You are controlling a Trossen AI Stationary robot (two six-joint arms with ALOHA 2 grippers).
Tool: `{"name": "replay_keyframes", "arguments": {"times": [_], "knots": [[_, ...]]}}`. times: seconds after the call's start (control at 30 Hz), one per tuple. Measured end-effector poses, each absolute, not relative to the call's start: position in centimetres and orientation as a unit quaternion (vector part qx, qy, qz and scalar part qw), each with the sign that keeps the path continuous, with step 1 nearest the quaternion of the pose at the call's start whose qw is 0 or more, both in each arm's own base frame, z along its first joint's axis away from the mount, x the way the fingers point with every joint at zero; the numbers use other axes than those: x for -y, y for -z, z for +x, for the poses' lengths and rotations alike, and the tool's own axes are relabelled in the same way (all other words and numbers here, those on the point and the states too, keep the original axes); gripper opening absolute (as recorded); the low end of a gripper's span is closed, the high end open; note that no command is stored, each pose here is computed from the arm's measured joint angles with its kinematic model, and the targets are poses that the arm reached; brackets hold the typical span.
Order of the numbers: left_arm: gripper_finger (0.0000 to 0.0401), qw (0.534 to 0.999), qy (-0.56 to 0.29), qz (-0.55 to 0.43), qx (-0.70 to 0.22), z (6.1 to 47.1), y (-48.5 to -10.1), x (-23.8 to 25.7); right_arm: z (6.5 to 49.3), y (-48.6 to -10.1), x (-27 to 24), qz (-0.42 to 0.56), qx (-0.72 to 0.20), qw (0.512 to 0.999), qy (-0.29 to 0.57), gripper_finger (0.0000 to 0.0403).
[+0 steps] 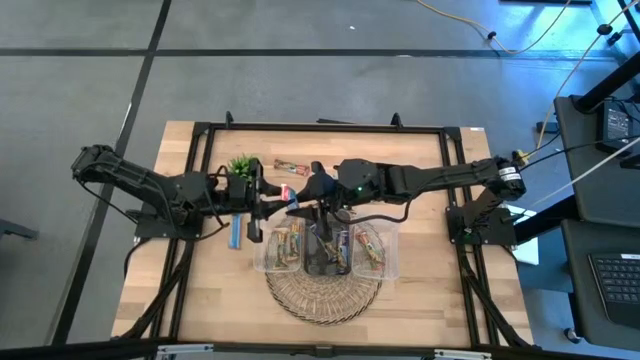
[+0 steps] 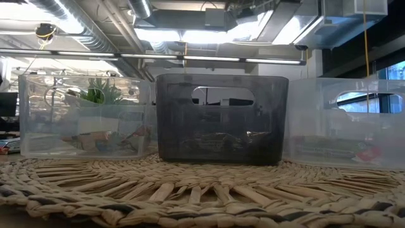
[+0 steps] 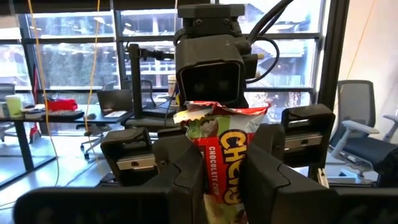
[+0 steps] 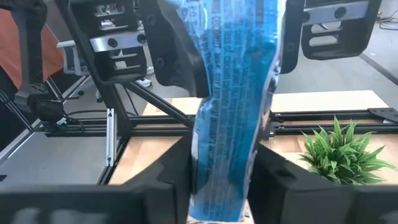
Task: Pick and place Granola Bars by type
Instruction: Put the red granola bar into the right transparent bin
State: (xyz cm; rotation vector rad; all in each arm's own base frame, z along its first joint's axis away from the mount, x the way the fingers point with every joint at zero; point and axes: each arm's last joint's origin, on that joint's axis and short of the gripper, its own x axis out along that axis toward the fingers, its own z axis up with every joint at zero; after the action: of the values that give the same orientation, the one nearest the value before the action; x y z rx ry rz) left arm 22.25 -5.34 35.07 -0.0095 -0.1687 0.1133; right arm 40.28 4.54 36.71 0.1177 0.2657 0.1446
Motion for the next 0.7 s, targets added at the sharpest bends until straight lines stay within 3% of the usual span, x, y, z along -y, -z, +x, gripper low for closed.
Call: {"name": "replay_keyframes", "arguments": {"times": [0.2,0.43,0.7], "knots": [[0.0075,0.995,-0.058,0.015,0.080,22.26,-35.01,5.35,40.25,-36.57,-4.54,0.059,-0.139,0.986,-0.071,0.0093],[0.0076,0.995,-0.059,0.015,0.076,22.27,-34.92,5.38,40.23,-36.52,-4.54,0.059,-0.142,0.986,-0.071,0.0085],[0.0129,0.995,-0.074,0.013,0.061,21.90,-34.85,5.18,40.15,-36.26,-4.53,0.058,-0.157,0.983,-0.070,0.0084]]}}
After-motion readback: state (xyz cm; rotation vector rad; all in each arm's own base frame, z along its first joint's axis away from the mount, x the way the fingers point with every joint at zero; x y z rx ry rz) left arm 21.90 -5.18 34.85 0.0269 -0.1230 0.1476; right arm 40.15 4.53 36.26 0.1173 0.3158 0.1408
